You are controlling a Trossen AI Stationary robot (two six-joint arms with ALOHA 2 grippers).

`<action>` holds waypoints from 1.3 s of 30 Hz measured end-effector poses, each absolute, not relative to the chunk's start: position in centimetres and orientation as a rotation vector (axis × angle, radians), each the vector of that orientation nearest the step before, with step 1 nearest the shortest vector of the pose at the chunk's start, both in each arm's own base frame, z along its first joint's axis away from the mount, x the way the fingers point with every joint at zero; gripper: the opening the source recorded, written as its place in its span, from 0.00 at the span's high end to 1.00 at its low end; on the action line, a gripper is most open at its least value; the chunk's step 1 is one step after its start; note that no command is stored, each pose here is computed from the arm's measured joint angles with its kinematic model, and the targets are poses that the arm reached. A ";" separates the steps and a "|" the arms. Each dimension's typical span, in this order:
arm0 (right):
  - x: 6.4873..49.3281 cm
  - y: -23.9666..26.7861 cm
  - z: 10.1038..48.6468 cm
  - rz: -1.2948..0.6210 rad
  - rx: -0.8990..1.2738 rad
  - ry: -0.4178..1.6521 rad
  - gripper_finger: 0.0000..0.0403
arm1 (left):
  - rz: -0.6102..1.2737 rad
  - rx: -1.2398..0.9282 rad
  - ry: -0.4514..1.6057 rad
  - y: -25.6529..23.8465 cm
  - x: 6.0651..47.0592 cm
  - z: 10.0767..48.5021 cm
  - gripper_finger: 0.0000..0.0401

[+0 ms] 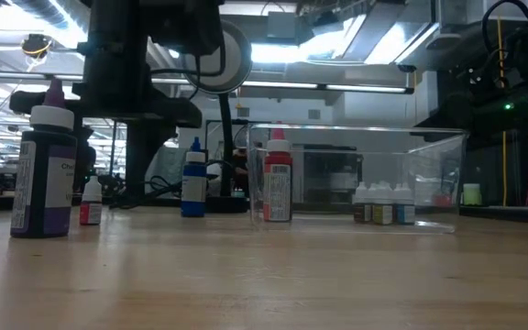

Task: Pick & Place food coloring
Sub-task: Put the small pink food coloring bottle into the transparent bin

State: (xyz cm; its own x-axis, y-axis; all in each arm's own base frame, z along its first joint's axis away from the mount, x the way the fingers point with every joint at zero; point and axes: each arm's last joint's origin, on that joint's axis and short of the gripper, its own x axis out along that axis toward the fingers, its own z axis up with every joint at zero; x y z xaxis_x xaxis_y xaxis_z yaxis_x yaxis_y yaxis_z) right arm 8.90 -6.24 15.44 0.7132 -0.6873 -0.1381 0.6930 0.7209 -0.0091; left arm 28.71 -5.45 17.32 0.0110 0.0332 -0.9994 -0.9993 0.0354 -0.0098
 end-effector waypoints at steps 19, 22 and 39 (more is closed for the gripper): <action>8.9 -6.2 15.4 -0.765 0.043 0.136 0.02 | 1.207 -1.155 1.208 -5.2 28.3 16.7 0.50; 8.9 -6.2 15.4 -0.765 0.043 0.136 0.02 | 1.227 -1.153 1.213 -5.2 28.1 16.7 0.54; 8.9 -6.2 15.4 -0.765 0.043 0.136 0.02 | 1.207 -1.163 1.246 -5.4 28.1 16.7 0.73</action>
State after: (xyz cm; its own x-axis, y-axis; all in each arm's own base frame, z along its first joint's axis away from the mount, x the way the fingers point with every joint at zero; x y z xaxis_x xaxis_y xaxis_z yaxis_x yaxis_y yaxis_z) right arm 8.90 -6.24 15.44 0.7132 -0.6872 -0.1379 0.6927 0.7211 -0.0110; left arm 28.11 -5.38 16.70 -0.0313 0.0053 -0.9995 -0.9988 0.0369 0.0314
